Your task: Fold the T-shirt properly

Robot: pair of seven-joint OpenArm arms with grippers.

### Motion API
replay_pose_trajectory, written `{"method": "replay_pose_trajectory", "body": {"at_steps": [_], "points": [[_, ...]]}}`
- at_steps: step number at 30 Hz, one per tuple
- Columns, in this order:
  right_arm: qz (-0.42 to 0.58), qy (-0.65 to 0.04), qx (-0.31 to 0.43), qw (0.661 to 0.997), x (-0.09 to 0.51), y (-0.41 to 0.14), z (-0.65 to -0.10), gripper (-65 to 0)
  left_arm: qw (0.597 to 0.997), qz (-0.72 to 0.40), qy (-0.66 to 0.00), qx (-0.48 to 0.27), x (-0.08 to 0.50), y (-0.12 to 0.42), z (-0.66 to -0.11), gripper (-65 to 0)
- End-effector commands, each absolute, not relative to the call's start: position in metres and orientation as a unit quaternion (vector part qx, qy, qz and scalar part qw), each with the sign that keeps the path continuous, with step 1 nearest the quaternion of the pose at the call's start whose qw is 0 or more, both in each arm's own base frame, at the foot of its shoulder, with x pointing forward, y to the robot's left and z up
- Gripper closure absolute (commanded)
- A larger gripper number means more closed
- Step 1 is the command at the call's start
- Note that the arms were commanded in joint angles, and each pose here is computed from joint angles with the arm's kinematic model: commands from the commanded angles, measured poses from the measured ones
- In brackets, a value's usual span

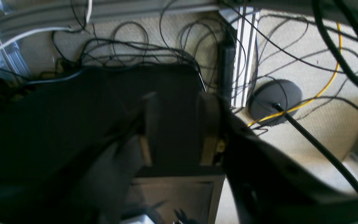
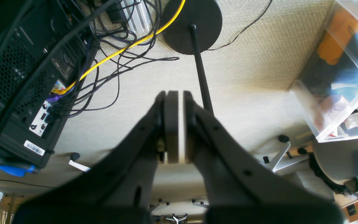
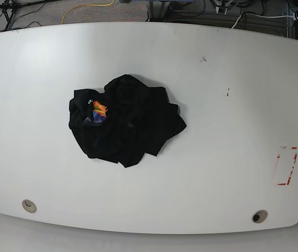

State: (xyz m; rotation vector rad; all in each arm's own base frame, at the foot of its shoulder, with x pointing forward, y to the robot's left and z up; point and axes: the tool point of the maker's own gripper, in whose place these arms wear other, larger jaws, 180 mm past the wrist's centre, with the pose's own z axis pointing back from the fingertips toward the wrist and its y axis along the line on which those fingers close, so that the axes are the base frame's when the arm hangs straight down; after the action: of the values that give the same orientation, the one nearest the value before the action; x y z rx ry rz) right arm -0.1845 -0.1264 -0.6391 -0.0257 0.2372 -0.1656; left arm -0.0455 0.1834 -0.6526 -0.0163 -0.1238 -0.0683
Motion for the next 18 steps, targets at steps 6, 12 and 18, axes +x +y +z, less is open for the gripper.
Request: {"method": "replay_pose_trajectory", "body": {"at_steps": [6,12,18], "points": [[-0.079,0.130,-0.015,0.988,-0.1977,-0.1285,-0.6352,-1.4,0.998,-0.036,-0.057,-0.008,-0.0558,0.1858,-0.6510,-23.7],[-0.080,0.129,-0.017,0.988,-0.2006,-0.1306,-0.6341,-1.9,0.997,-0.037,-0.063,-0.008,-0.0540,0.1863,-0.6505,-29.6],[-0.078,0.127,-0.019,0.989,-0.2001,-0.1317,-0.6341,-2.1,0.997,-0.038,-0.062,-0.008,-0.0565,0.1879,-0.6494,-33.7]]}}
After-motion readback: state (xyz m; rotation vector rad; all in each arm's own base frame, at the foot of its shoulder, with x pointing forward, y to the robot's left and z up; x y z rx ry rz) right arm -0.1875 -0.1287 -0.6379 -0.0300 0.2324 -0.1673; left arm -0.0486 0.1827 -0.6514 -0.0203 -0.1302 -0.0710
